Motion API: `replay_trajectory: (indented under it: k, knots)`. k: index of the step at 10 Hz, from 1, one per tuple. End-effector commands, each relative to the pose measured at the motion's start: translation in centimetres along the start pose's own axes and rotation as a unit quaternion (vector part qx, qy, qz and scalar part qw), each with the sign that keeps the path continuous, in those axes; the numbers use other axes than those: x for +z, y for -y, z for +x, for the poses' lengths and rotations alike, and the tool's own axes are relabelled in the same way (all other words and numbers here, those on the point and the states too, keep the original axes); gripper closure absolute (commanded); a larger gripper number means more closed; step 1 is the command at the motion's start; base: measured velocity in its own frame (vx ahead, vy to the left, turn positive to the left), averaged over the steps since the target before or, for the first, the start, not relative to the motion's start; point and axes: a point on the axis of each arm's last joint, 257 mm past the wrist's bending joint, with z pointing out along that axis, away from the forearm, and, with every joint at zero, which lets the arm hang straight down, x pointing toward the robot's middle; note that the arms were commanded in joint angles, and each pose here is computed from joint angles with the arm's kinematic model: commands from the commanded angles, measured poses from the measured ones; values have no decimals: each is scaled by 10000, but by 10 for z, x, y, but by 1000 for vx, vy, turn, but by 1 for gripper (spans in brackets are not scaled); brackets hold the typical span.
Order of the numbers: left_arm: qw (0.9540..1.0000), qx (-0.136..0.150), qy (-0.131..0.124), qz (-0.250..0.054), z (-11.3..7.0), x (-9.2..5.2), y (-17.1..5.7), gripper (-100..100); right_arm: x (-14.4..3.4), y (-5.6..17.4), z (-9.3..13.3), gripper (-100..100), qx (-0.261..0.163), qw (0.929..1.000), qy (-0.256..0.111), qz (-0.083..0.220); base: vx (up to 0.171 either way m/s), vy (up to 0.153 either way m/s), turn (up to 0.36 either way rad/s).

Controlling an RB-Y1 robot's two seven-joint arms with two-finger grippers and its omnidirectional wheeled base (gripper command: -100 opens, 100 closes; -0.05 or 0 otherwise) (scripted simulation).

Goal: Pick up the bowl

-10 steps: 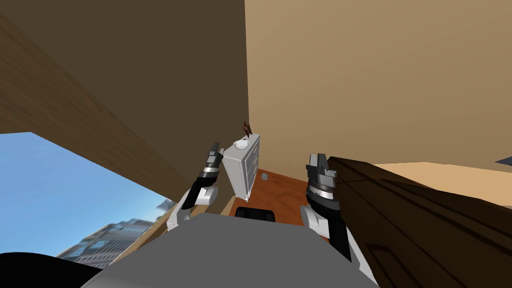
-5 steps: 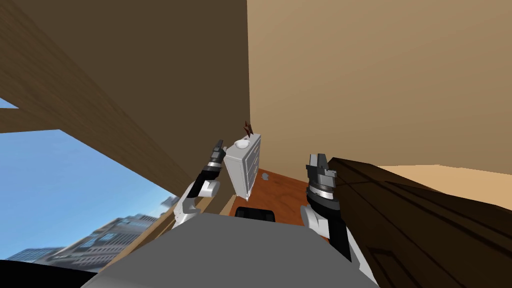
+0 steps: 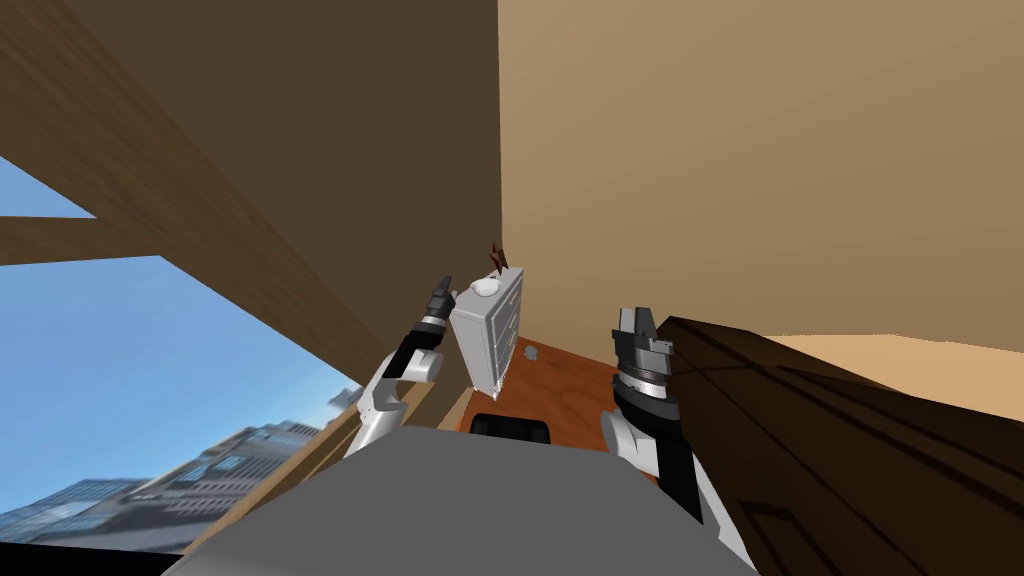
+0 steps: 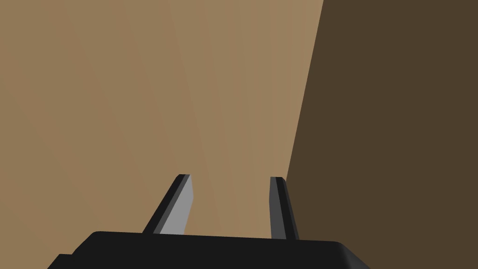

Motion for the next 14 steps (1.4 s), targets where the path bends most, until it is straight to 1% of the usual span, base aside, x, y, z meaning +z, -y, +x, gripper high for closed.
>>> replay_trajectory:
  k: [1, 2, 3, 4, 5, 6, 7, 8, 9, 10, 11, 12, 13, 14]
  knots:
    - [9999, -20, -38, -141, 4, 7, -5, -100, 0, 0, 0, 0, 0, 10000, 0, 0, -21, -19, 41]
    - [9998, -20, -45, -210, 4, 7, -9, -100, 0, 0, 0, 0, 0, 10000, 0, 0, -8, -12, 0]
    - [9997, -53, -82, -243, 7, 18, -8, -100, 0, 0, 0, 0, 0, 10000, 0, 0, -17, -18, 71]
    - [9993, -55, -100, -358, 8, 20, -13, -100, 0, 0, 0, 0, 0, 10000, 0, 0, -18, -19, 43]
    - [9991, -86, -128, -389, 10, 29, -12, -100, 0, 0, 0, 0, 0, 10000, 0, 0, -26, -28, 65]
    - [9988, -93, -149, -461, 11, 32, -14, -100, 0, 0, 0, 0, 0, 10000, 0, 0, -22, -25, 46]
    - [9983, -92, -159, -553, 12, 32, -19, -100, 0, 0, 0, 0, 0, 10000, 0, 0, -10, -8, -1]
    - [9982, -128, -189, -549, 14, 44, -15, -100, 0, 0, 0, 0, 0, 10000, 0, 0, -19, -13, 86]
    - [9974, -130, -210, -676, 16, 44, -20, -100, 0, 0, 0, 0, 0, 10000, 0, 0, -18, -18, 37]
    - [9970, -129, -217, -734, 16, 44, -23, -100, 0, 0, 0, 0, 0, 10000, 0, 0, -7, -8, -16]
    - [9965, -166, -253, -780, 19, 56, -21, -100, 0, 0, 0, 0, 0, 10000, 0, 0, -15, -15, 61]
    - [9955, -166, -272, -895, 20, 56, -26, -100, 0, 0, 0, 0, 0, 10000, 0, 0, -17, -17, 51]
    - [9954, -205, -299, -888, 22, 67, -21, -100, 0, 0, 0, 0, 0, 10000, 0, 0, -19, -24, 69]
    - [9945, -207, -318, -981, 23, 68, -24, -100, 0, 0, 0, 0, 0, 10000, 0, 0, -18, -21, 36]
